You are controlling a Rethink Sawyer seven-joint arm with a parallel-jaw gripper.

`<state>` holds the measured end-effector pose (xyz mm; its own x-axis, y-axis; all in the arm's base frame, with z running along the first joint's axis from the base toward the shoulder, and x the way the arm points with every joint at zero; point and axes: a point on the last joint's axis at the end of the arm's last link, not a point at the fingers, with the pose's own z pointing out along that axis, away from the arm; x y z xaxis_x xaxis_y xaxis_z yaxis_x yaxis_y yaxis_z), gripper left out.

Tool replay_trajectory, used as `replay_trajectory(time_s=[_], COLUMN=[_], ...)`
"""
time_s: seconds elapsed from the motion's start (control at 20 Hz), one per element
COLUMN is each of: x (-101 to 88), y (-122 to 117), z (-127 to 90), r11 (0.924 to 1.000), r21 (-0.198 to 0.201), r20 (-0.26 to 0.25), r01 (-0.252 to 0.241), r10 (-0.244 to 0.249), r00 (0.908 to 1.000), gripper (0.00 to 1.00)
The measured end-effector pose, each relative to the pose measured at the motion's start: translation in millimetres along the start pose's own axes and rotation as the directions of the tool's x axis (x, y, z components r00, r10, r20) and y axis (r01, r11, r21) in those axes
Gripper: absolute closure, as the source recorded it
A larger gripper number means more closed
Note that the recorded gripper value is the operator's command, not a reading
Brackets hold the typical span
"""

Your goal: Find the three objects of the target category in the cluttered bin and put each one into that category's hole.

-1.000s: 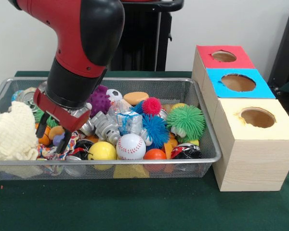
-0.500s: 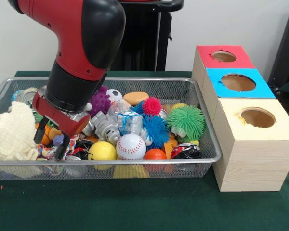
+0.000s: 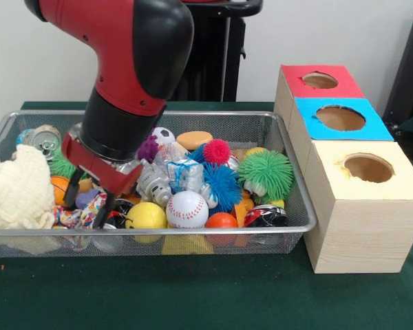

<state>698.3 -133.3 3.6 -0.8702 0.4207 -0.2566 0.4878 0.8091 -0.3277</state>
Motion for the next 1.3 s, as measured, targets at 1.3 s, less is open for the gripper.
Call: replay_trajectory(time_s=[1.3], x=[68.1], y=[-12], z=[-5], r11=[0.9975], r21=[0.07], r20=[-0.3], r01=[-0.005], r10=[0.026], r00=[0.9536], gripper=[0.0])
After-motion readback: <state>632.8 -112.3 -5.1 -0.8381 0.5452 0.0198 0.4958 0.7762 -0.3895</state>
